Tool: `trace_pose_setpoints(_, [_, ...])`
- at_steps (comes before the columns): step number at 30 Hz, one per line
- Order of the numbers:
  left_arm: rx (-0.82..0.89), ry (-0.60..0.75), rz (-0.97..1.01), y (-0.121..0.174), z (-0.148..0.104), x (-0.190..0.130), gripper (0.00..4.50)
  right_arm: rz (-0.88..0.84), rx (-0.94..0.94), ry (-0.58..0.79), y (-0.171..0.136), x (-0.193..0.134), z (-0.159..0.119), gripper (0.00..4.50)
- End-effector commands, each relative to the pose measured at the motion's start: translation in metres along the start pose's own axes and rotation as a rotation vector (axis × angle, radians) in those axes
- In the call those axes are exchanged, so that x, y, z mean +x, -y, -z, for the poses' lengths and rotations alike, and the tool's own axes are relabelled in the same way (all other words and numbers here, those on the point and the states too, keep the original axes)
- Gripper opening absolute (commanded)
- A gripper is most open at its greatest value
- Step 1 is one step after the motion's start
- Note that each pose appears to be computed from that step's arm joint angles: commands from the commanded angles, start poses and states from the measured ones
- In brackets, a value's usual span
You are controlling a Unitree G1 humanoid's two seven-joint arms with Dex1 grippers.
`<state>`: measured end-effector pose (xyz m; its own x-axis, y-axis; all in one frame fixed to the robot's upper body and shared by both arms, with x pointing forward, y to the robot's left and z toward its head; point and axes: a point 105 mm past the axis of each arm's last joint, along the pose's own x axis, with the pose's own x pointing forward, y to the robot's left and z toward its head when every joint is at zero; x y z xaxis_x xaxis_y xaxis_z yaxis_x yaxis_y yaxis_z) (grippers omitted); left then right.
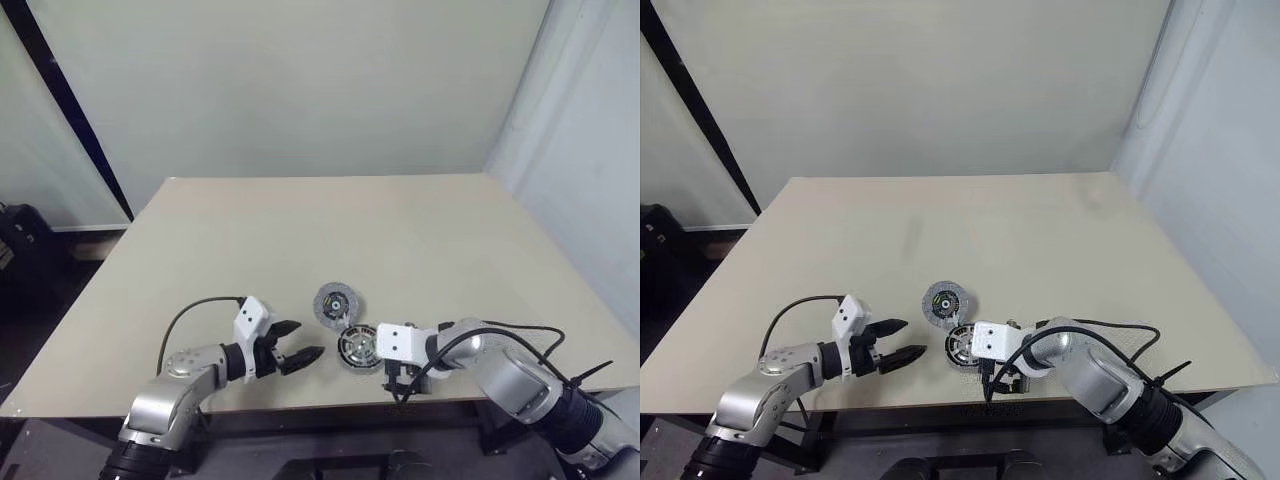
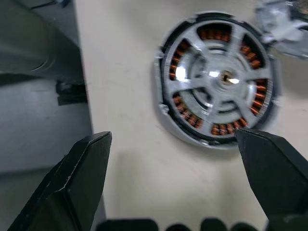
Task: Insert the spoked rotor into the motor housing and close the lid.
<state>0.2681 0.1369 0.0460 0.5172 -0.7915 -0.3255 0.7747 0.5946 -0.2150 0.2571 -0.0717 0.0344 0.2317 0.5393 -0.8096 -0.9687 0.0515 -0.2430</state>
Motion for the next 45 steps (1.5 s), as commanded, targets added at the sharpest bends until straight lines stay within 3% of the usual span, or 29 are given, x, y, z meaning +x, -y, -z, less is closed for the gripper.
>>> trace_pose_setpoints(1, [0.054,0.015,0.015,0.001,-0.010,0.001,4.50,0.022,-0.063,0.009,0.006,0.000,-0.009,4.47])
trace_pose_setpoints(13, [0.067,0.003,0.014,-0.001,-0.009,0.001,4.50,0.000,-0.054,0.009,0.001,0.016,-0.008,4.47])
trace_pose_setpoints(15, [0.064,0.004,0.011,-0.001,-0.009,0.000,3.88,0.002,-0.050,0.005,0.001,0.018,-0.006,4.50])
trace_pose_setpoints(18, [0.053,-0.002,0.015,-0.001,-0.008,0.000,2.83,0.018,-0.052,-0.007,0.003,0.021,-0.001,3.84])
trace_pose_setpoints(26, [0.047,-0.007,0.003,-0.003,-0.007,-0.001,0.00,0.036,-0.029,0.030,0.005,0.027,-0.008,0.98])
trace_pose_setpoints(29, [0.048,-0.009,-0.001,-0.004,-0.006,-0.001,0.00,0.023,0.000,0.057,0.003,0.027,-0.013,0.04])
trace_pose_setpoints(38, [0.044,-0.010,-0.013,-0.004,-0.004,0.000,0.00,-0.025,0.187,0.190,-0.003,0.028,-0.045,0.02])
trace_pose_setpoints(45, [0.049,-0.003,-0.053,-0.008,-0.004,-0.001,0.00,0.081,0.375,0.261,0.009,0.038,-0.069,0.02])
